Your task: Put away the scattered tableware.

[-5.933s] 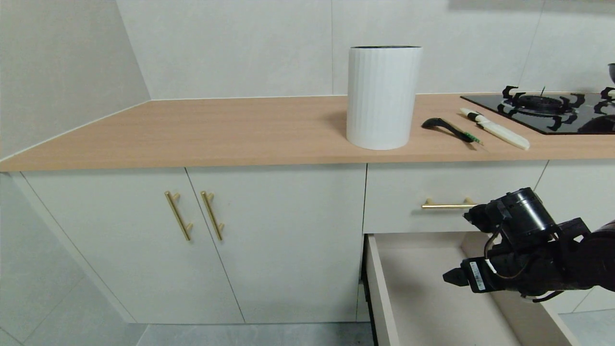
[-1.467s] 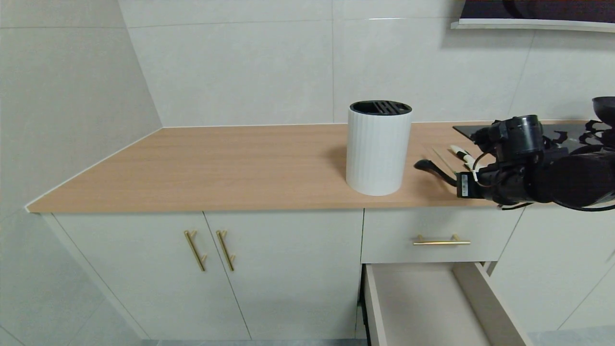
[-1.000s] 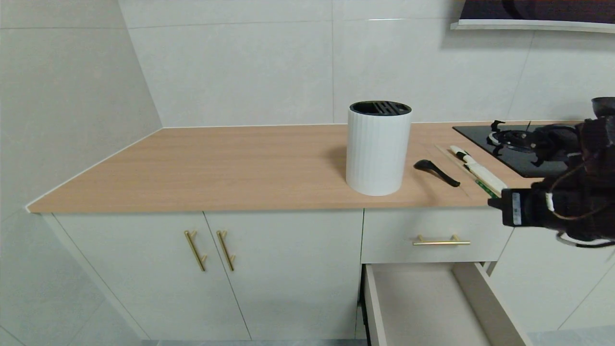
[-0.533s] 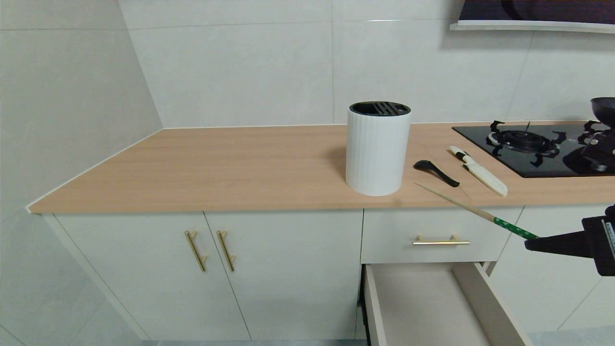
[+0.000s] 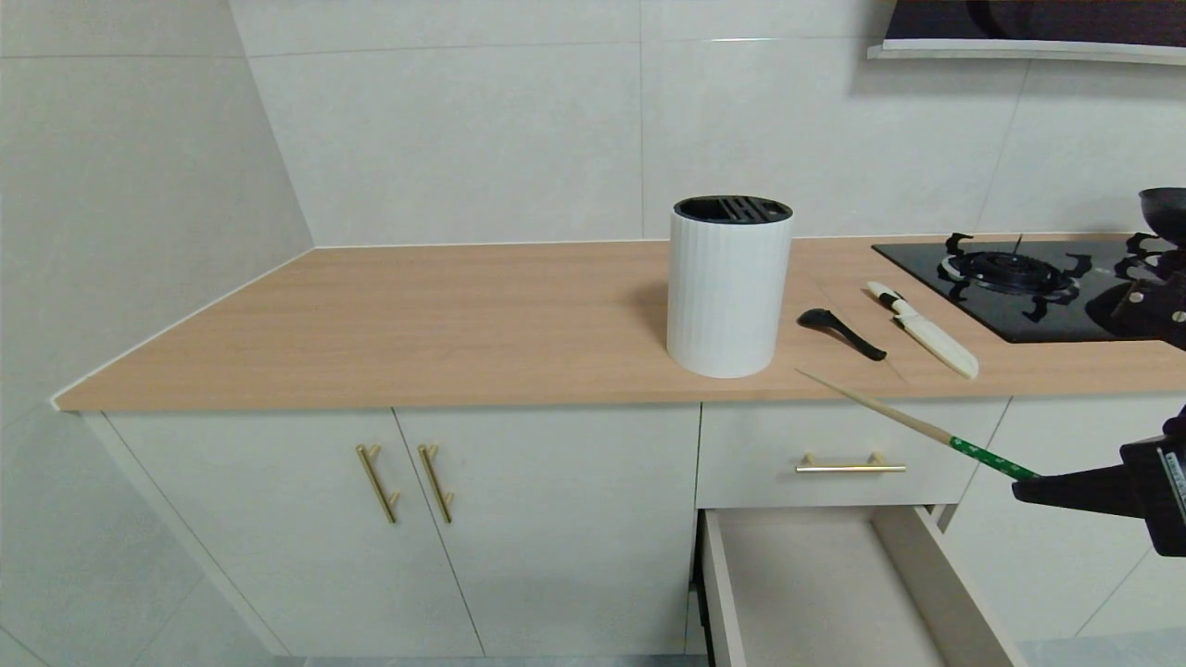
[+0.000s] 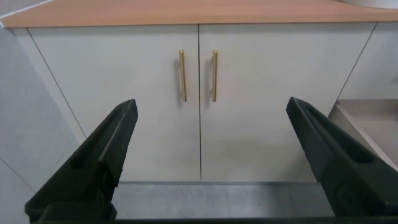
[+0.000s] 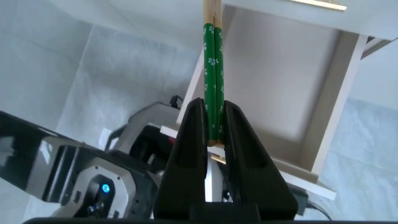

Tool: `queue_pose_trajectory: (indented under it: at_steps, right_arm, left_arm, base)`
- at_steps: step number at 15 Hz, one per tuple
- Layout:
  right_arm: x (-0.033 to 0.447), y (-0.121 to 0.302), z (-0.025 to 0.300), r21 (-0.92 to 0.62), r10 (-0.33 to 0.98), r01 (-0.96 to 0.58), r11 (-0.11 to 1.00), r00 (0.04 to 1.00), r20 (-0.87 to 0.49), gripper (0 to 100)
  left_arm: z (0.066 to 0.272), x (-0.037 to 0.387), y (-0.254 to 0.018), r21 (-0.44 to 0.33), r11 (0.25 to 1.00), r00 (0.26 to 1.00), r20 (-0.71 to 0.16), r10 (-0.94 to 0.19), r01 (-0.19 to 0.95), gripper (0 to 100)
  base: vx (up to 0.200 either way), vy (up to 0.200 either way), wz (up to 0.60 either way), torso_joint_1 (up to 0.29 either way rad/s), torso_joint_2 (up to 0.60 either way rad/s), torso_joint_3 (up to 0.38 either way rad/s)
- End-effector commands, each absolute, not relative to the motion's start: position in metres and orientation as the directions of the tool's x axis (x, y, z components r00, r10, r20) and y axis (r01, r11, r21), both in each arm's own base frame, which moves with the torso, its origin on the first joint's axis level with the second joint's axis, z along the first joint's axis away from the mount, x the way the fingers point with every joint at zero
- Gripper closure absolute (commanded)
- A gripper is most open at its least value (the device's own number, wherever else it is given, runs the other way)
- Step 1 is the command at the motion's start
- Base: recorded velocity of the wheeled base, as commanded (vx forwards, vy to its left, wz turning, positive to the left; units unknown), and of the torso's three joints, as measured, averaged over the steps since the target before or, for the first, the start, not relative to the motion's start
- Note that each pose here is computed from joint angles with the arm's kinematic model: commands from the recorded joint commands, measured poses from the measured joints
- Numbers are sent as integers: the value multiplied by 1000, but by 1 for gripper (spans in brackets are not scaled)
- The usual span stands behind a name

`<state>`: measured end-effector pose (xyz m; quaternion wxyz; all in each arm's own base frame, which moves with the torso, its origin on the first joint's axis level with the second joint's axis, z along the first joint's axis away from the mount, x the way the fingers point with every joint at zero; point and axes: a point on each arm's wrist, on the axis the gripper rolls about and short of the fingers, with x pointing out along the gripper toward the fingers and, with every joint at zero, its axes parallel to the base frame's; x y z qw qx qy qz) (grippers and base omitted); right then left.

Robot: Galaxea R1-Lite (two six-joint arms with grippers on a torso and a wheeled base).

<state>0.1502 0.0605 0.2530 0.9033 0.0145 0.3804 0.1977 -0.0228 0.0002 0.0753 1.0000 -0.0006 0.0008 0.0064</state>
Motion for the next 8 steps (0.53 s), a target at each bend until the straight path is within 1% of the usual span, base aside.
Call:
queue_pose_trajectory:
  at_steps: [1,5,6,8]
  right_arm:
    - [155,63,247,176,361,-342,923,612,-703,100]
    - [161,65,239,161,349,-350,923,586,-731,100]
    - [161,65,238,160,348,-350,923,583,-734,100]
    - [162,65,235,145,347,-367,919,575,-741,100]
  left_arm:
    - [75,-23,0,-1,1000,1000,-3,14,-14,0]
    - [75,-23,0,-1,1000,1000,-3,14,-14,0]
    - [75,-23,0,-1,1000,1000,-3,14,-14,0]
    - [75,-23,0,-1,1000,1000,-3,14,-14,0]
  base:
    - [0,0,0,0,0,0]
    - [0,0,0,0,0,0]
    - [0,0,0,-36,110,80]
    - [0,0,0,-137,334,198]
